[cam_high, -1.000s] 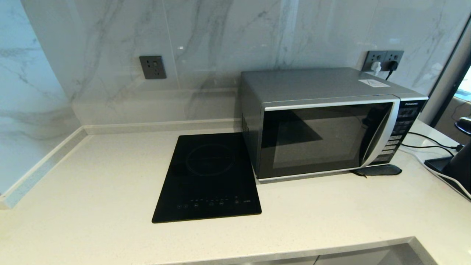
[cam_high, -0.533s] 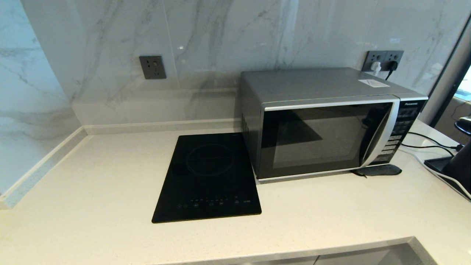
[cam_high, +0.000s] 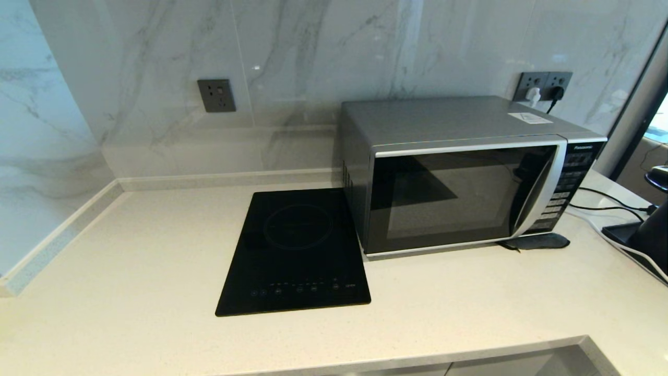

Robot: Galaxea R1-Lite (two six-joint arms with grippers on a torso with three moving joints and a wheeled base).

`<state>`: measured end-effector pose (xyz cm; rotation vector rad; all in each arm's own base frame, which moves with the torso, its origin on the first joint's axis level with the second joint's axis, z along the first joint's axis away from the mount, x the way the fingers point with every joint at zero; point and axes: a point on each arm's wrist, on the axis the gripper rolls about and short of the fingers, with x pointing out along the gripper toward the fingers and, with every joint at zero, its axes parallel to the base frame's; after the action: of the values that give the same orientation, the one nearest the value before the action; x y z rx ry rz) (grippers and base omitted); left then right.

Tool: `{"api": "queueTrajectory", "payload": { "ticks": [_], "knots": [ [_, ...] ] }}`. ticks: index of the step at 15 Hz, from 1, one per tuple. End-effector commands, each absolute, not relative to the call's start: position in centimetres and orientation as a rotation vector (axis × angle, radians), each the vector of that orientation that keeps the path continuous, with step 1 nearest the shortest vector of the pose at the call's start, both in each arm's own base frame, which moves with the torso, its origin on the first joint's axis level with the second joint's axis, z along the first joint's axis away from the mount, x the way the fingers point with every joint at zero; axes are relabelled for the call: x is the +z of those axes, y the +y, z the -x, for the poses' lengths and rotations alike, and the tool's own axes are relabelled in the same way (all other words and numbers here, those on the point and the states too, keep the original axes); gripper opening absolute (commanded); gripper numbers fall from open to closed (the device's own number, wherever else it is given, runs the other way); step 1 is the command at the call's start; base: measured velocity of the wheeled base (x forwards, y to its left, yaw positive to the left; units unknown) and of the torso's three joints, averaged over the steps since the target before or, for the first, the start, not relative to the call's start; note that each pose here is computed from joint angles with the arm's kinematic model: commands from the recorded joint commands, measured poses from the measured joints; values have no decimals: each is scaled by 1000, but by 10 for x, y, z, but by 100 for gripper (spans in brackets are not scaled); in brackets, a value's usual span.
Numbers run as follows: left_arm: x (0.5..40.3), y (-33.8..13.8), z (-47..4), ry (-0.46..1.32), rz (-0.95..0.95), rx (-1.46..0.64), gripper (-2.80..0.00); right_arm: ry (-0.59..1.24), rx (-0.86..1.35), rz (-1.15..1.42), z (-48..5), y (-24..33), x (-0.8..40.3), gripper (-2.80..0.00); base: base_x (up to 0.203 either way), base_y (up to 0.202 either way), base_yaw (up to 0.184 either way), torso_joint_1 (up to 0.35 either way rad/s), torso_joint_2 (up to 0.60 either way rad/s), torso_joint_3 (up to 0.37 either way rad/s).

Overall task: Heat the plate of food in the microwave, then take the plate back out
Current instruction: Open the microwave oven

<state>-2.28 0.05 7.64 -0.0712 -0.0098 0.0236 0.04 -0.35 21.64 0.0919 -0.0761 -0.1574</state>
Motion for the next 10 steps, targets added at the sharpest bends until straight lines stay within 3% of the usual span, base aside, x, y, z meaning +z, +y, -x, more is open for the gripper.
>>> {"api": "queueTrajectory", "payload": {
  "ticks": [1,5,10],
  "knots": [
    [76,0,23,-9,72,24,-280,-59,-260,-81,-53,-6,245,-280,0,0,0,0,0,0],
    [76,0,23,-9,72,24,-280,-197,-498,-36,-100,-13,284,-280,0,0,0,0,0,0],
    [76,0,23,-9,72,24,-280,-97,-712,123,-122,-23,284,-280,0,0,0,0,0,0]
  ]
}}
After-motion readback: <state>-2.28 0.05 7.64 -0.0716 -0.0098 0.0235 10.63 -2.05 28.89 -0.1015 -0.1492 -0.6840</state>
